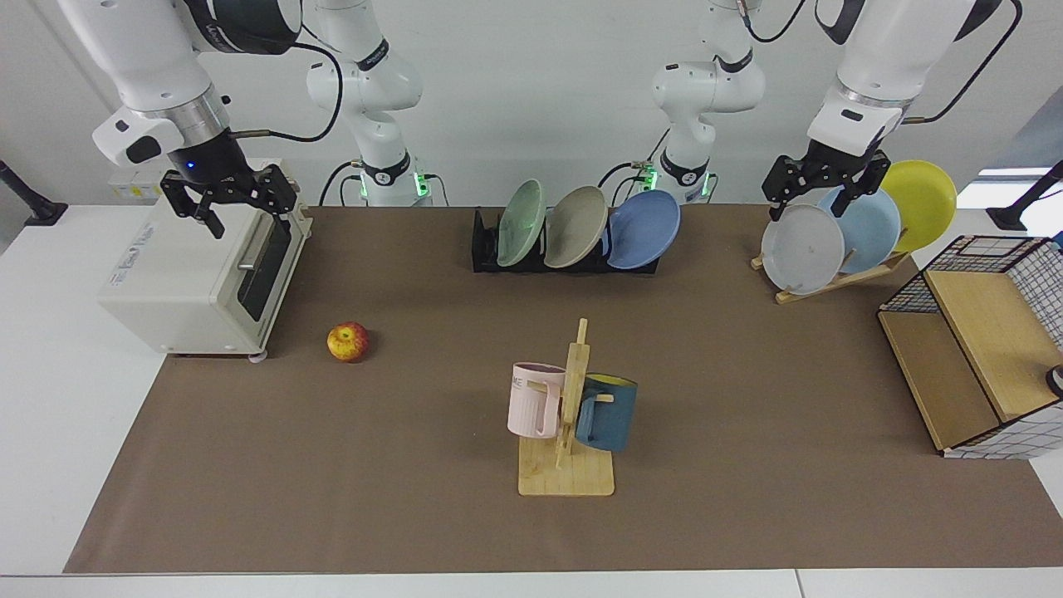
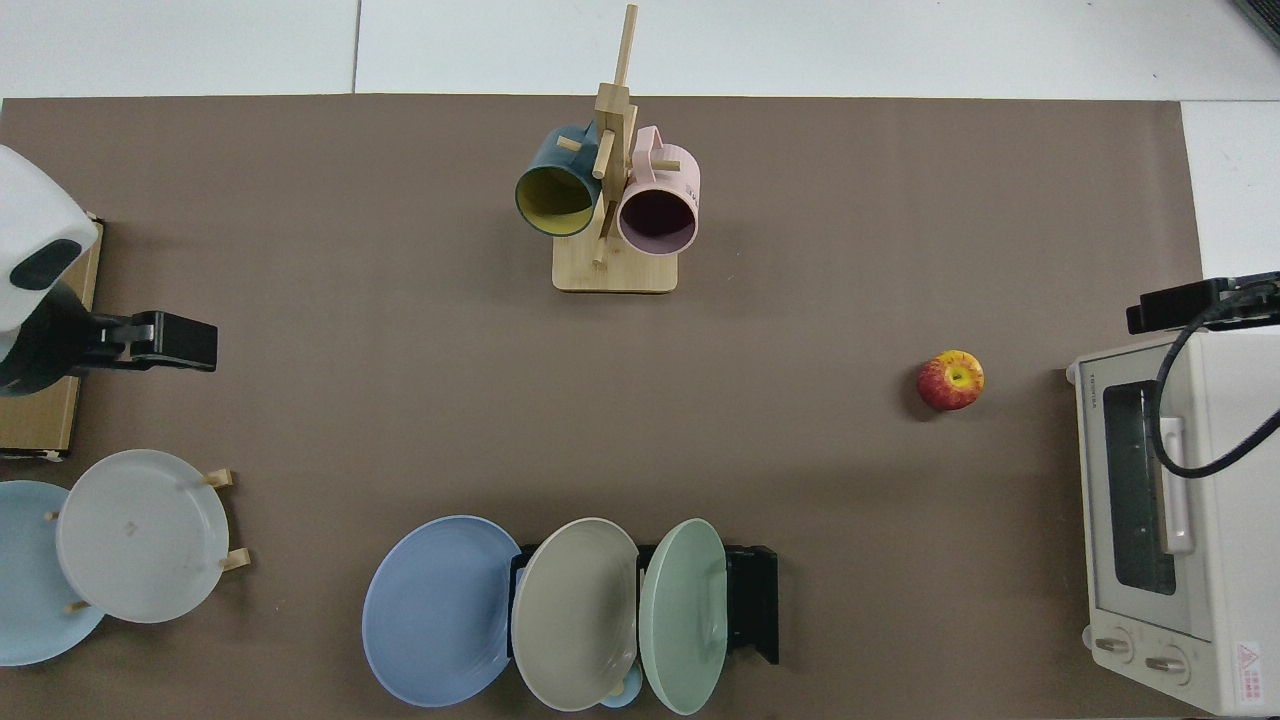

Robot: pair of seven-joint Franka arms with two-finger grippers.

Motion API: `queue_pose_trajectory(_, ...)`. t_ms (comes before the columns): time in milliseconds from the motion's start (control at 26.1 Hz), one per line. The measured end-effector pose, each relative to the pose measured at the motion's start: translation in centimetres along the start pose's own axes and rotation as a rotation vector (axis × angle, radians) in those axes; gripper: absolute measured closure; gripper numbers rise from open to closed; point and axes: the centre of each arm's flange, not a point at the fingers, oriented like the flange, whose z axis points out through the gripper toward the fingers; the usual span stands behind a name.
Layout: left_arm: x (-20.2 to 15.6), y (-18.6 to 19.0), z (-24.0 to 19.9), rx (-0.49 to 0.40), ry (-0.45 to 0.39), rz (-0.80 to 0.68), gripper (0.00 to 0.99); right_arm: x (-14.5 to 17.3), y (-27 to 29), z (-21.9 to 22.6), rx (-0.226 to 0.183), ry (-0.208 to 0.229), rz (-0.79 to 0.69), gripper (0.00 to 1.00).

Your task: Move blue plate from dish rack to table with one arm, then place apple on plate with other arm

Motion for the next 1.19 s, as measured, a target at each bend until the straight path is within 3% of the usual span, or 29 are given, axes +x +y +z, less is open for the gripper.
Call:
queue_pose_trajectory(345,-0.7,0.8,0.9,0.002,-0.017,0.017,0.000,0.0,0.0,0.0,0.000,0.000,0.000,0.00)
queue_pose_trajectory(613,-3.0,3.7,2.0,0.017,-0.011,0.055,0.000,0.0,0.0,0.0,0.000,0.000,0.000,0.00)
queue_pose_trajectory(1035,-11.5,13.5,9.0,0.219,0.074,0.023,0.000,0.0,0.0,0.0,0.000,0.000,0.000,0.00)
queue_pose_trajectory(1188,-14.8,14.3,11.8,0.264,0.081,0.024,0.000,0.0,0.0,0.0,0.000,0.000,0.000,0.00)
